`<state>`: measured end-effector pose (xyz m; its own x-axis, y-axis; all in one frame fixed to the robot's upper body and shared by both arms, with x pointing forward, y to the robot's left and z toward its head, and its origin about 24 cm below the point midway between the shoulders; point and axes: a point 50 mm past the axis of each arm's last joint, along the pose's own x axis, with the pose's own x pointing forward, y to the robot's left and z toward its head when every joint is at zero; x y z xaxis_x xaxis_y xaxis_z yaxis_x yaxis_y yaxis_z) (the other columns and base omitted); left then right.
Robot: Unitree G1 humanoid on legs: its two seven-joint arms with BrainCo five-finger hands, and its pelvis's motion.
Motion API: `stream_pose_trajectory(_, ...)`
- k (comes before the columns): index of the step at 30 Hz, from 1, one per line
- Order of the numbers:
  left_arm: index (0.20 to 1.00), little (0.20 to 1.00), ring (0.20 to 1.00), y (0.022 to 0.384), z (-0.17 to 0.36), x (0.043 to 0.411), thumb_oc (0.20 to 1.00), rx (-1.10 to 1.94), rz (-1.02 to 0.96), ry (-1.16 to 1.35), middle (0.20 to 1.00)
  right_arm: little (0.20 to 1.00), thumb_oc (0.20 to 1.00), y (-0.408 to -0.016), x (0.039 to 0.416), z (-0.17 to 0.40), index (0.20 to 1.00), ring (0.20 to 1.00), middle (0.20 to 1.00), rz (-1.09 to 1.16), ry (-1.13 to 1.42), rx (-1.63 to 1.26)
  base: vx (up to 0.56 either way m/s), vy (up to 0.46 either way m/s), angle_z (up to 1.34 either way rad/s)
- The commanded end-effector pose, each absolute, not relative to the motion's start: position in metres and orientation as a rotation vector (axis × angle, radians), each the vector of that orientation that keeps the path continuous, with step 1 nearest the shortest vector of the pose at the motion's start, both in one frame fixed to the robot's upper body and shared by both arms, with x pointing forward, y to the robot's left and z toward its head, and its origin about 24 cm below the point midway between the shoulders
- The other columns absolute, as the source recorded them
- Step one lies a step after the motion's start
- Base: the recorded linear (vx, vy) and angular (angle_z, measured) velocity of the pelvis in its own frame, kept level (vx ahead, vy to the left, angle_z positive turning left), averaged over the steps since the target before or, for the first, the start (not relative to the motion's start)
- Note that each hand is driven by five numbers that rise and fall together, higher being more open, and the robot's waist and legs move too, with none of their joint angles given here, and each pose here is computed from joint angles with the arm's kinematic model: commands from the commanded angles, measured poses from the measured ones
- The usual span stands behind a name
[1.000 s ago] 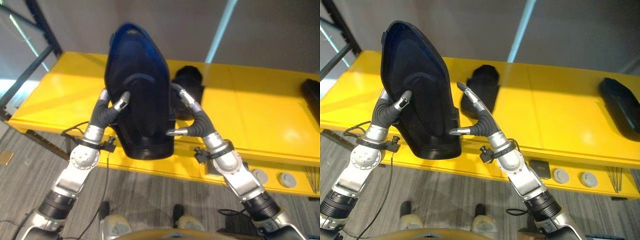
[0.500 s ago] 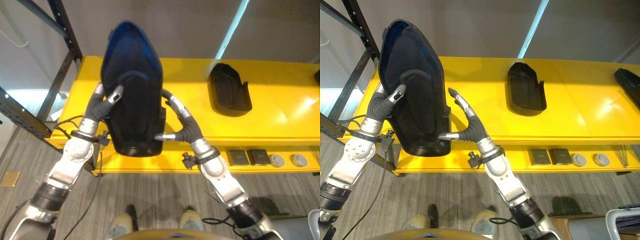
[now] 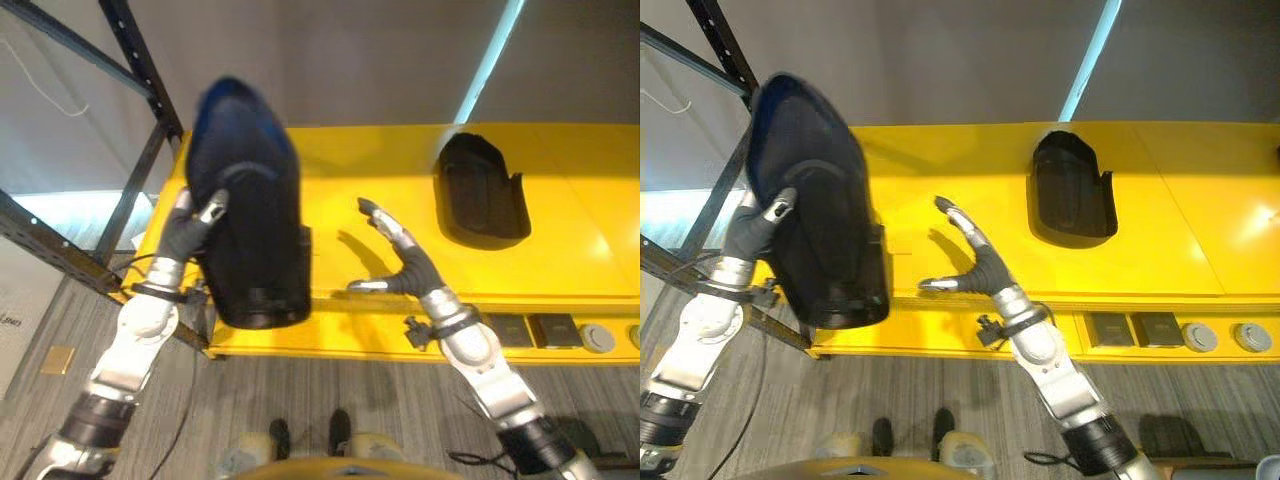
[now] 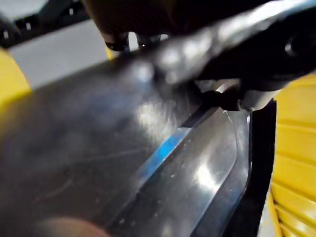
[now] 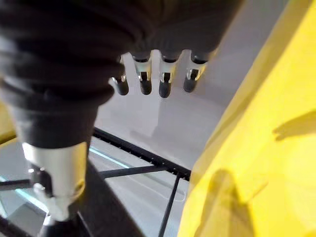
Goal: Move parts from the plastic box to the shelf.
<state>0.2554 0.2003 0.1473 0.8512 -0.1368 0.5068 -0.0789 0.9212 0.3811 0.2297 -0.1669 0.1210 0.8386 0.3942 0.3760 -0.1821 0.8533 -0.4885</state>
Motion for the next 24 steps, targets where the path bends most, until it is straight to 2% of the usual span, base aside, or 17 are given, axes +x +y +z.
stream_pose_trajectory(1,0.2,0.2,0.2,0.219,0.179,0.255,0.2,0.519,0.091,-0.717,0.2,1.0,1.0,-0.195,0.226,0.153,1.0,1.0,1.0,0.18,-0.624,-0.473,0.15,0.158,-0.13)
stream_pose_trajectory(6,0.2,0.2,0.2,0.236,0.181,0.257,0.2,0.615,0.141,-0.69,0.2,1.0,1.0,-0.229,0.212,0.162,1.0,1.0,1.0,0.044,-0.628,-0.586,0.15,0.226,-0.29)
stream_pose_trajectory(9,0.2,0.2,0.2,0.232,0.175,0.266,0.2,0.549,0.114,-0.655,0.2,1.0,1.0,-0.232,0.208,0.158,1.0,1.0,1.0,0.039,-0.601,-0.588,0.12,0.177,-0.3)
stream_pose_trajectory(15,0.2,0.2,0.2,0.236,0.157,0.275,0.2,0.507,0.102,-0.544,0.2,1.0,1.0,-0.21,0.213,0.156,1.0,1.0,1.0,0.171,-0.602,-0.5,0.04,0.098,-0.12)
stream_pose_trajectory(19,0.2,0.2,0.2,0.242,0.141,0.284,0.2,0.456,0.136,-0.446,0.2,1.0,1.0,-0.18,0.219,0.159,1.0,1.0,1.0,0.325,-0.643,-0.344,0.05,0.028,-0.14)
stream_pose_trajectory(24,0.2,0.2,0.2,0.245,0.148,0.317,0.2,0.388,0.141,-0.39,0.2,1.0,1.0,-0.147,0.226,0.177,1.0,1.0,1.0,0.5,-0.731,-0.193,-0.06,-0.025,-0.05)
